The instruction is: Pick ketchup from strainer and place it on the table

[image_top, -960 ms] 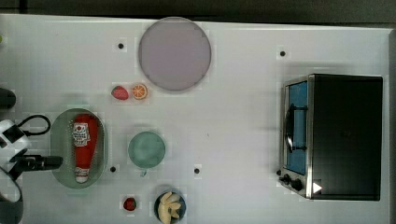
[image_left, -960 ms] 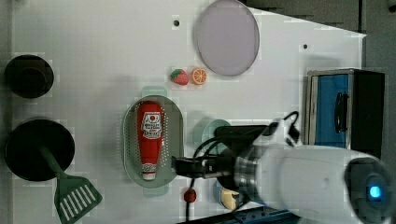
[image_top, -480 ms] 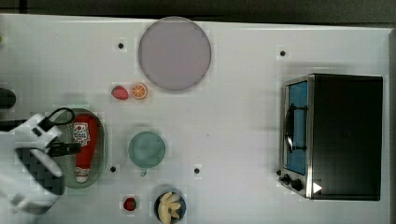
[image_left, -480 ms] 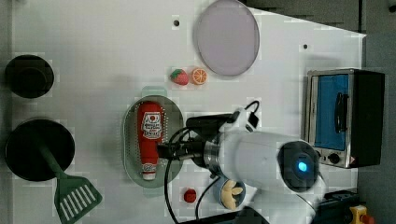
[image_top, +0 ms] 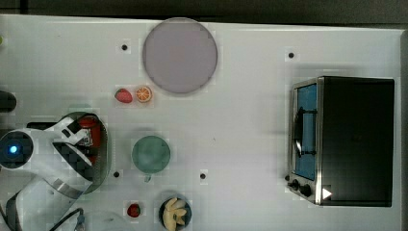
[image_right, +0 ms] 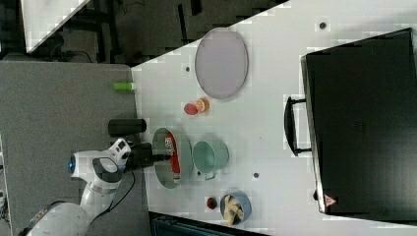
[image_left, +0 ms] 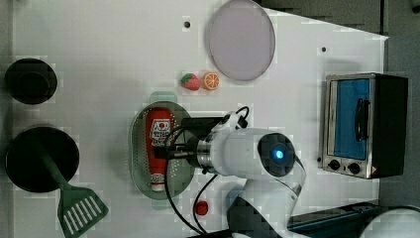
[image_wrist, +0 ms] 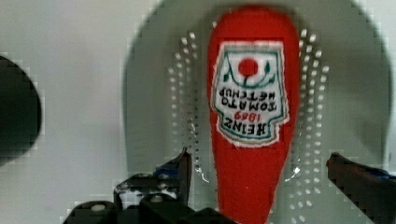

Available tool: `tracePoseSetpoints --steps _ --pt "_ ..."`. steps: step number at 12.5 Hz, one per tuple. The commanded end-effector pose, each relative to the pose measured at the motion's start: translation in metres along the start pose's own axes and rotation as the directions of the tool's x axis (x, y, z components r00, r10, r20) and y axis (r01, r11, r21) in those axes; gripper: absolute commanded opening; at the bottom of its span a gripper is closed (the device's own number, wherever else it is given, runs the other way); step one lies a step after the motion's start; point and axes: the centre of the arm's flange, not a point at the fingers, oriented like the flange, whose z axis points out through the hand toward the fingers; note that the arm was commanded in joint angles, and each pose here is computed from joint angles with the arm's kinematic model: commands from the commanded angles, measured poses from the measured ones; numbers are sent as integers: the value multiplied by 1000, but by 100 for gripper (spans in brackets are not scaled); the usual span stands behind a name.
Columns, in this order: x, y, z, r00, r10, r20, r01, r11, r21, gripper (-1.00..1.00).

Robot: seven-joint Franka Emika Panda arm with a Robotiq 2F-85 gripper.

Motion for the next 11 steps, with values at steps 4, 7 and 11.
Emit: tracePoseSetpoints --steps 4,7,11 --pt "2 -1 41 998 48 -48 -47 999 18 100" --pt "6 -1 52 998 39 -57 -38 999 24 91" --pt "5 -3 52 997 33 -64 -32 999 17 13"
